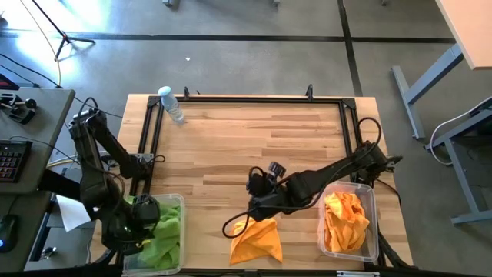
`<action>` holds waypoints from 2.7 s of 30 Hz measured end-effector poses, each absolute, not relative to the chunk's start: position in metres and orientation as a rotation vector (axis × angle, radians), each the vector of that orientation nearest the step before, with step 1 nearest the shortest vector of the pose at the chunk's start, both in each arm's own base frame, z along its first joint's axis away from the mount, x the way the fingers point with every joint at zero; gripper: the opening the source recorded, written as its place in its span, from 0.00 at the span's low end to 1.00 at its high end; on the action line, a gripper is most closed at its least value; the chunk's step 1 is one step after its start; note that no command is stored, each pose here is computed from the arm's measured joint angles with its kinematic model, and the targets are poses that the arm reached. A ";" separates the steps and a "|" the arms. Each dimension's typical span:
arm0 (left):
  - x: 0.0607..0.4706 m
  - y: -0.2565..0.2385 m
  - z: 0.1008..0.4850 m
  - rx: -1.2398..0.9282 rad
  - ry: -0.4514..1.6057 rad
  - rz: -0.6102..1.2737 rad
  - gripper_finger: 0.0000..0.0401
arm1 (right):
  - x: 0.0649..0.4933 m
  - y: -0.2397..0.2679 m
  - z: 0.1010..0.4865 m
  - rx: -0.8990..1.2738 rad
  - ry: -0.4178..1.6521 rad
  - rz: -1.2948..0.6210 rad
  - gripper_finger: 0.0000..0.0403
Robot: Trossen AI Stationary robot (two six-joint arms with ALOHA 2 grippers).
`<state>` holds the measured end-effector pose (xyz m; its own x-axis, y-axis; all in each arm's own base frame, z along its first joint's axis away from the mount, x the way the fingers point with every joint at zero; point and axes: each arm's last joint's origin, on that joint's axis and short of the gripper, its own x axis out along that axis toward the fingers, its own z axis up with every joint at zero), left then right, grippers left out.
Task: Sort microfiber towel by color & place in baskets
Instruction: Put the green towel into the left transparent bin
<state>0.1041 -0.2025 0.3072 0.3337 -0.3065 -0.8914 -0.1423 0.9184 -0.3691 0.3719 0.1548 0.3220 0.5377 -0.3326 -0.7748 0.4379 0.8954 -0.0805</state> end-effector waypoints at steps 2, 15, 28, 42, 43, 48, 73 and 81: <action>0.103 -0.201 0.308 -0.429 1.232 -0.105 0.30 | 0.375 0.157 0.316 0.154 0.917 -0.453 0.38; 0.110 -0.208 0.299 -0.371 1.196 -0.058 0.30 | 0.378 0.160 0.310 0.189 0.937 -0.445 0.38; 0.109 -0.205 0.279 -0.344 1.209 0.002 0.30 | 0.377 0.160 0.310 0.163 0.942 -0.434 0.38; 0.103 -0.200 0.242 -0.419 1.438 0.080 0.57 | 0.374 0.166 0.310 0.091 0.961 -0.387 0.38; 0.104 -0.200 0.246 -0.444 1.461 0.062 0.58 | 0.373 0.166 0.310 0.086 0.965 -0.386 0.38; 0.109 -0.206 0.284 -0.522 1.377 -0.024 0.58 | 0.373 0.166 0.310 0.065 0.976 -0.380 0.38; 0.136 -0.254 0.264 -0.238 1.414 0.131 0.58 | 0.372 0.165 0.309 0.049 0.983 -0.389 0.38; 0.138 -0.268 0.204 -0.122 1.487 0.205 0.58 | 0.372 0.165 0.309 0.052 0.982 -0.391 0.38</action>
<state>0.1385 -0.2680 0.2038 0.0713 0.0614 -0.9956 -0.2106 0.9765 0.0451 0.3716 0.1650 0.3094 0.4920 -0.2984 -0.8179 0.3451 0.9293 -0.1315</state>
